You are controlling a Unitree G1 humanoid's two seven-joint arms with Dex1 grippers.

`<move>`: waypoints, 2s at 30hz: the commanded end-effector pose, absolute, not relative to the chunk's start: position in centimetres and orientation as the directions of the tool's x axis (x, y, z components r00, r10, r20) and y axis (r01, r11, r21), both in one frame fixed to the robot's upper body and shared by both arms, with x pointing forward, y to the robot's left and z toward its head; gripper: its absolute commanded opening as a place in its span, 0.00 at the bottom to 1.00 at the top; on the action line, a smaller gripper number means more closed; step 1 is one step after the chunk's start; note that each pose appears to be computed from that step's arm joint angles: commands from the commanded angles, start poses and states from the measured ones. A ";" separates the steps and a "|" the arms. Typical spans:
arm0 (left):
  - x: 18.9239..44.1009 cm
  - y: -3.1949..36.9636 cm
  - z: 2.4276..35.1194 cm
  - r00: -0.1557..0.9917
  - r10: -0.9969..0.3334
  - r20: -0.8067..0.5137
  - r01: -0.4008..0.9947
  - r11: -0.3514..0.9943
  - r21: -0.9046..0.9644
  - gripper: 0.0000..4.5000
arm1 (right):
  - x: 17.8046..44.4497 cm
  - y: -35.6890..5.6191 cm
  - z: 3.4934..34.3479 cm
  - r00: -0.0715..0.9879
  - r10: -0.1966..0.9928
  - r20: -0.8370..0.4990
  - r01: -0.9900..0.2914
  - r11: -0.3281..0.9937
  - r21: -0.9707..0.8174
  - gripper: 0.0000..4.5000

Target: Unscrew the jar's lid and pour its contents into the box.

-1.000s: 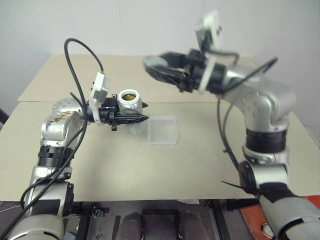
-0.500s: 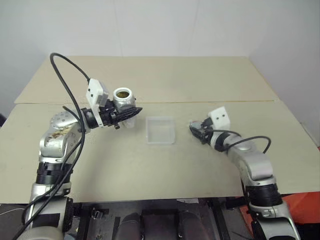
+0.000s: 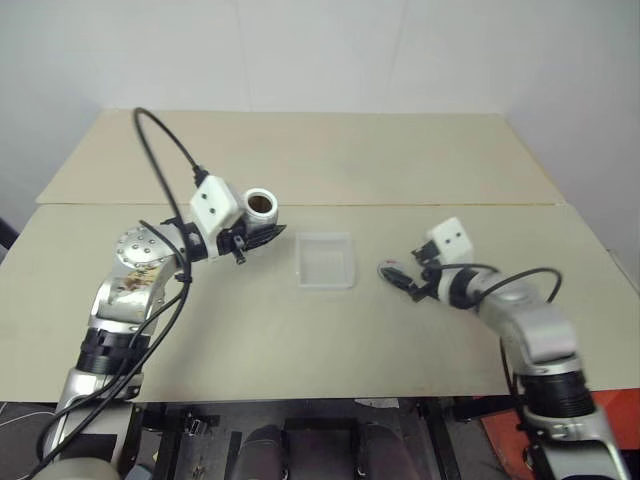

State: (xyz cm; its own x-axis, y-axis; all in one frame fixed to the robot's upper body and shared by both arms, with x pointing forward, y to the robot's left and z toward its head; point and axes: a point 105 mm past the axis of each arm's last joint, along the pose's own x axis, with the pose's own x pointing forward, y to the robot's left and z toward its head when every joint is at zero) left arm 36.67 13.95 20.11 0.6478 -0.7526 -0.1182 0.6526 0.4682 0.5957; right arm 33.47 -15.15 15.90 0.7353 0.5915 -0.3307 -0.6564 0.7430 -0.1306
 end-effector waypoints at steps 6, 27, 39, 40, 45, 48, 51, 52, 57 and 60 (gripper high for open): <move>40.4 8.9 21.9 0.658 -0.743 -0.123 -0.021 -0.182 0.983 0.43 | 29.6 -11.9 20.8 0.468 0.815 -0.343 -0.877 0.475 -0.069 0.99; 43.8 1.3 20.3 0.591 -0.764 -0.259 -0.649 -0.641 0.409 0.43 | 30.3 -10.5 23.2 0.511 0.809 -0.291 -0.855 0.514 -0.070 0.99; 44.6 5.8 25.5 0.690 -0.719 -0.083 -0.410 -0.483 0.773 0.43 | 30.9 -11.0 24.0 0.527 0.808 -0.262 -0.847 0.524 -0.087 0.99; 44.6 6.9 26.2 0.705 -0.706 -0.058 -0.390 -0.455 0.800 0.43 | 30.9 -11.1 24.1 0.530 0.808 -0.257 -0.846 0.526 -0.090 0.99; 45.0 12.0 26.4 0.803 -0.596 0.001 0.017 0.024 1.000 0.43 | 31.2 -11.5 24.5 0.545 0.809 -0.220 -0.838 0.532 -0.120 0.99; 44.6 13.8 25.3 0.811 -0.585 -0.020 0.325 0.421 0.847 0.43 | 31.4 -11.7 24.7 0.549 0.811 -0.204 -0.836 0.532 -0.135 0.99; 42.8 15.3 24.2 0.796 -0.605 0.003 0.493 0.652 0.575 0.43 | 31.6 -11.8 24.7 0.553 0.811 -0.190 -0.832 0.529 -0.167 0.99; 42.2 15.9 23.8 0.803 -0.595 0.015 0.521 0.715 0.465 0.43 | 31.6 -11.9 24.8 0.555 0.812 -0.183 -0.831 0.528 -0.175 0.99; 39.4 16.7 21.5 0.813 -0.577 0.069 0.555 0.806 0.205 0.43 | 32.0 -12.0 24.6 0.564 0.807 -0.175 -0.824 0.534 -0.191 0.99; 38.3 16.5 19.6 0.822 -0.559 0.113 0.540 0.826 0.160 0.43 | 31.9 -11.9 24.5 0.561 0.810 -0.172 -0.825 0.530 -0.194 0.99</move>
